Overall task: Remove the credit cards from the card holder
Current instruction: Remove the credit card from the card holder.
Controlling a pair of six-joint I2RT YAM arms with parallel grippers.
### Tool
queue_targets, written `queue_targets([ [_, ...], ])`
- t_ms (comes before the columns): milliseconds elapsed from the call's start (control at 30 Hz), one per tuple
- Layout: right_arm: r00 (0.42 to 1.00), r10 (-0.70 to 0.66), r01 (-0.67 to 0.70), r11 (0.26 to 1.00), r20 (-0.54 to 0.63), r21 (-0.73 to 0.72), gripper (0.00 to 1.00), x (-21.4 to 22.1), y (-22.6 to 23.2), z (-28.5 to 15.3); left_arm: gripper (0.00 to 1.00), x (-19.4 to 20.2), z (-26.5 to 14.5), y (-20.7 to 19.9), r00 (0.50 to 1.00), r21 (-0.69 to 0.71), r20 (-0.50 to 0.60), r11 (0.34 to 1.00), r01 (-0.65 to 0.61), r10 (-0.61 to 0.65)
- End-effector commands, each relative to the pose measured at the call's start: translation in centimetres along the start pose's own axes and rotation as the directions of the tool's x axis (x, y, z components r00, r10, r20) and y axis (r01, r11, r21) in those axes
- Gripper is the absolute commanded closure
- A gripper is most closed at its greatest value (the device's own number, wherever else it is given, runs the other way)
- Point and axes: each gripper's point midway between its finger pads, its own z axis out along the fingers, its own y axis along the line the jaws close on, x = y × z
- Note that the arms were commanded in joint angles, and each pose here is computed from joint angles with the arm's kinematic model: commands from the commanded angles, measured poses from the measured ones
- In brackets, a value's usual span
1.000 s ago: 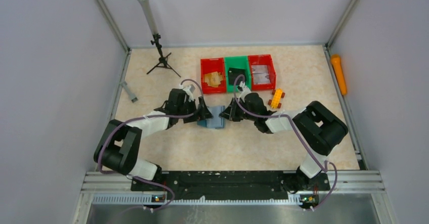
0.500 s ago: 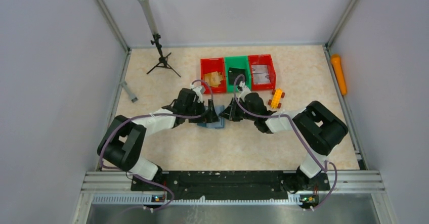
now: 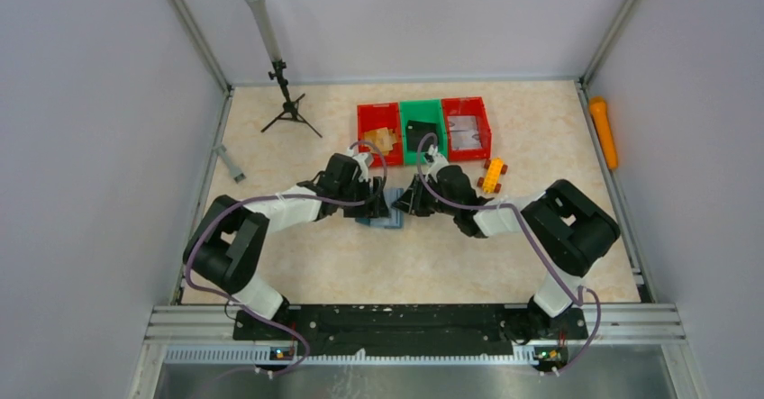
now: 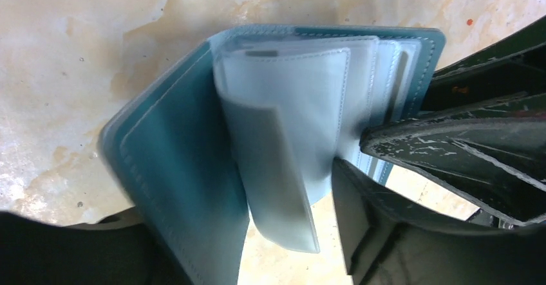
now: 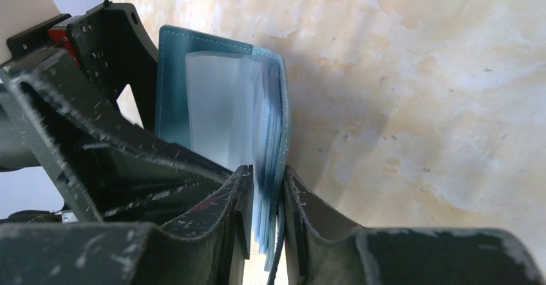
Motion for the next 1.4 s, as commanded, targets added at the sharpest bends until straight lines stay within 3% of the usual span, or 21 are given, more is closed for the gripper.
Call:
queue_targets([
  [0, 0.998, -0.025, 0.030, 0.996, 0.062, -0.087, 0.74, -2.1, 2.5, -0.6, 0.37, 1.2, 0.7, 2.7, 0.998, -0.128, -0.053, 0.992, 0.010, -0.017],
  [200, 0.998, -0.022, 0.027, 0.996, 0.062, -0.080, 0.74, -2.1, 2.4, -0.5, 0.55, 1.0, 0.5, 2.3, 0.999, -0.108, -0.038, 0.994, 0.012, -0.016],
  [400, 0.998, -0.018, 0.022, 0.998, 0.062, -0.056, 0.76, -2.1, 2.0, -0.4, 0.59, 0.5, -0.2, 1.0, 1.000, -0.021, -0.004, 1.000, 0.019, -0.019],
  [533, 0.998, -0.015, 0.017, 0.999, 0.057, -0.032, 0.83, -2.0, 1.5, -0.3, 0.61, -0.1, -1.1, 0.7, 0.998, 0.043, 0.031, 0.998, 0.054, -0.055],
  [700, 0.998, -0.014, 0.015, 1.000, 0.054, -0.021, 0.87, -2.0, 1.3, -0.2, 0.61, -1.0, -1.9, 0.2, 0.988, 0.215, 0.050, 0.968, 0.129, -0.143],
  [767, 0.998, -0.013, 0.014, 1.000, 0.054, -0.019, 0.88, -2.0, 1.3, -0.2, 0.57, -1.0, -2.1, 0.2, 0.985, 0.252, 0.039, 0.956, 0.151, -0.166],
  [867, 0.998, -0.012, 0.012, 1.000, 0.054, -0.015, 0.90, -2.0, 1.2, -0.2, 0.44, -1.2, -2.3, 0.9, 0.982, 0.226, 0.053, 0.960, 0.167, -0.183],
  [1033, 0.998, -0.005, 0.006, 1.000, 0.056, -0.018, 0.93, -2.1, 1.1, -0.3, 0.25, -1.8, -3.4, 5.1, 0.971, -0.034, 0.157, 0.982, 0.188, -0.180],
  [1233, 0.998, -0.006, 0.007, 1.000, 0.055, -0.024, 0.93, -2.1, 1.2, -0.3, 0.20, -2.0, -5.5, 8.2, 0.956, -0.224, 0.242, 0.949, 0.221, -0.165],
  [1367, 0.998, -0.007, 0.008, 0.999, 0.055, -0.032, 0.93, -2.1, 1.3, -0.3, 0.19, -2.1, -5.1, 6.1, 0.963, -0.110, 0.219, 0.977, 0.183, -0.156],
])
